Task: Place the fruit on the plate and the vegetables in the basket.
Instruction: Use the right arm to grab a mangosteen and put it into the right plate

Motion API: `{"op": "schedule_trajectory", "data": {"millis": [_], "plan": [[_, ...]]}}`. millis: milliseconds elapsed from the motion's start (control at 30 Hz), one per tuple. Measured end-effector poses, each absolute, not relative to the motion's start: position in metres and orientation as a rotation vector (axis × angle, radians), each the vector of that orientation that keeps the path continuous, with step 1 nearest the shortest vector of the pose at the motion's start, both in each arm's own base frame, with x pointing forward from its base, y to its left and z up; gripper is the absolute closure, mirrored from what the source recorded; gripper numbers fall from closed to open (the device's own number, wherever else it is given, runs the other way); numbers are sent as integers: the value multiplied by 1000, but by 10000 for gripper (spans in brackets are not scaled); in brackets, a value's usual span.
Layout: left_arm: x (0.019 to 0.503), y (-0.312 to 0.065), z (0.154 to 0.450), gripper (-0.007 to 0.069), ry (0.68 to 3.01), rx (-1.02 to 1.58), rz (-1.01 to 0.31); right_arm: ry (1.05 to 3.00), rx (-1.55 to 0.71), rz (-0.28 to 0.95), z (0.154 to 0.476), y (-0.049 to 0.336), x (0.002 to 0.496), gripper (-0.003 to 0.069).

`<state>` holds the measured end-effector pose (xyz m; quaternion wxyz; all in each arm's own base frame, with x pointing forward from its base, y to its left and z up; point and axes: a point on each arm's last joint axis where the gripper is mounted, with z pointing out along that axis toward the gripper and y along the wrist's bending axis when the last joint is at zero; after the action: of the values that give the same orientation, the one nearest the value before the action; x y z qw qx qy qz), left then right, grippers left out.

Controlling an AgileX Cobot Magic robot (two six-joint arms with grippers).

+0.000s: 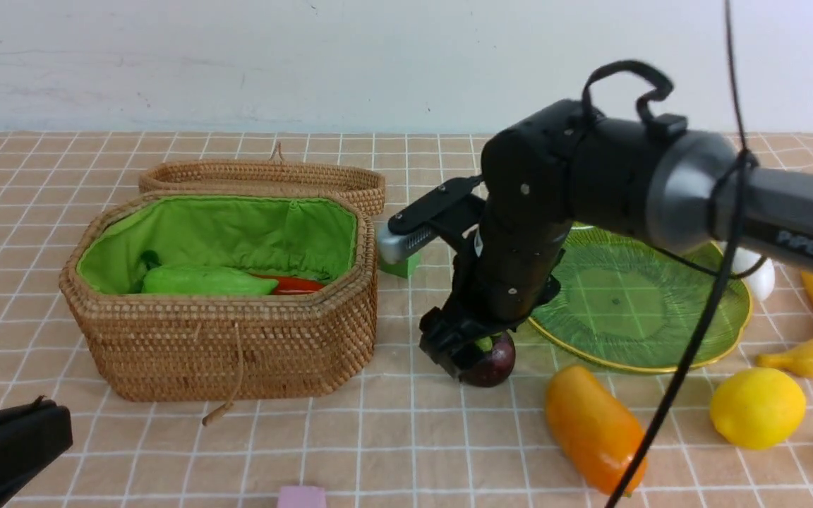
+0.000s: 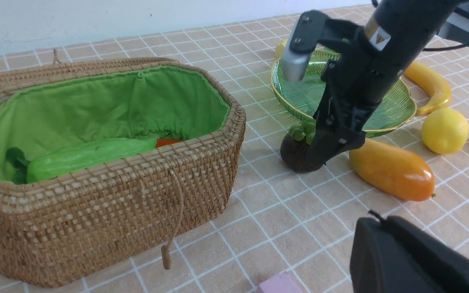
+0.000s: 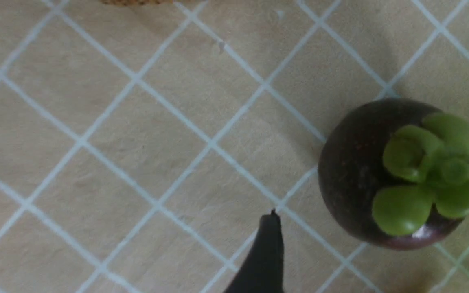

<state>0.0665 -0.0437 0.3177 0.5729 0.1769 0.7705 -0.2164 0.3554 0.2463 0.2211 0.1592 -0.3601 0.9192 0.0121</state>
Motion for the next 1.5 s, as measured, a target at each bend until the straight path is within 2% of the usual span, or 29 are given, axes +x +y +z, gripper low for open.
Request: {"op": "schedule_trajectory", "data": {"millis": [167, 500, 633, 800, 933, 967, 1000, 1067, 1133, 1200, 1233, 1267, 1367, 1467, 1500], "plan": [[66, -44, 317, 638, 1807, 415, -507, 2629, -1051, -79, 196, 246, 366, -3], [67, -44, 318, 638, 1805, 416, -506, 2595, -1060, -74, 168, 253, 376, 30], [67, -44, 318, 638, 1804, 417, -503, 2593, -1059, -73, 169, 253, 377, 88], [66, -44, 318, 638, 1806, 414, -510, 2616, -1051, -88, 187, 252, 375, 88], [66, -46, 322, 638, 1766, 391, -562, 2588, -846, -50, 246, 233, 380, 88], [66, -46, 323, 638, 1759, 390, -565, 2588, -838, -46, 248, 232, 379, 88], [66, -47, 324, 638, 1740, 382, -581, 2593, -717, -37, 262, 213, 388, 88], [66, -47, 327, 638, 1712, 369, -607, 2621, -546, -34, 269, 184, 401, 88], [66, -48, 329, 638, 1702, 356, -632, 2654, -407, -37, 266, 157, 413, 88], [65, -49, 329, 638, 1702, 335, -670, 2720, -228, -19, 250, 120, 430, 88], [65, -49, 329, 638, 1704, 332, -676, 2724, -226, -14, 248, 120, 431, 88], [65, -49, 329, 638, 1708, 324, -691, 2765, -143, 24, 233, 104, 439, 88], [65, -50, 329, 638, 1709, 320, -698, 2799, -78, 91, 213, 98, 447, 73], [65, -50, 329, 638, 1709, 334, -685, 2826, -80, 128, 202, 99, 449, -15], [65, -50, 329, 638, 1709, 336, -684, 2827, -80, 129, 202, 99, 449, -15]]}}
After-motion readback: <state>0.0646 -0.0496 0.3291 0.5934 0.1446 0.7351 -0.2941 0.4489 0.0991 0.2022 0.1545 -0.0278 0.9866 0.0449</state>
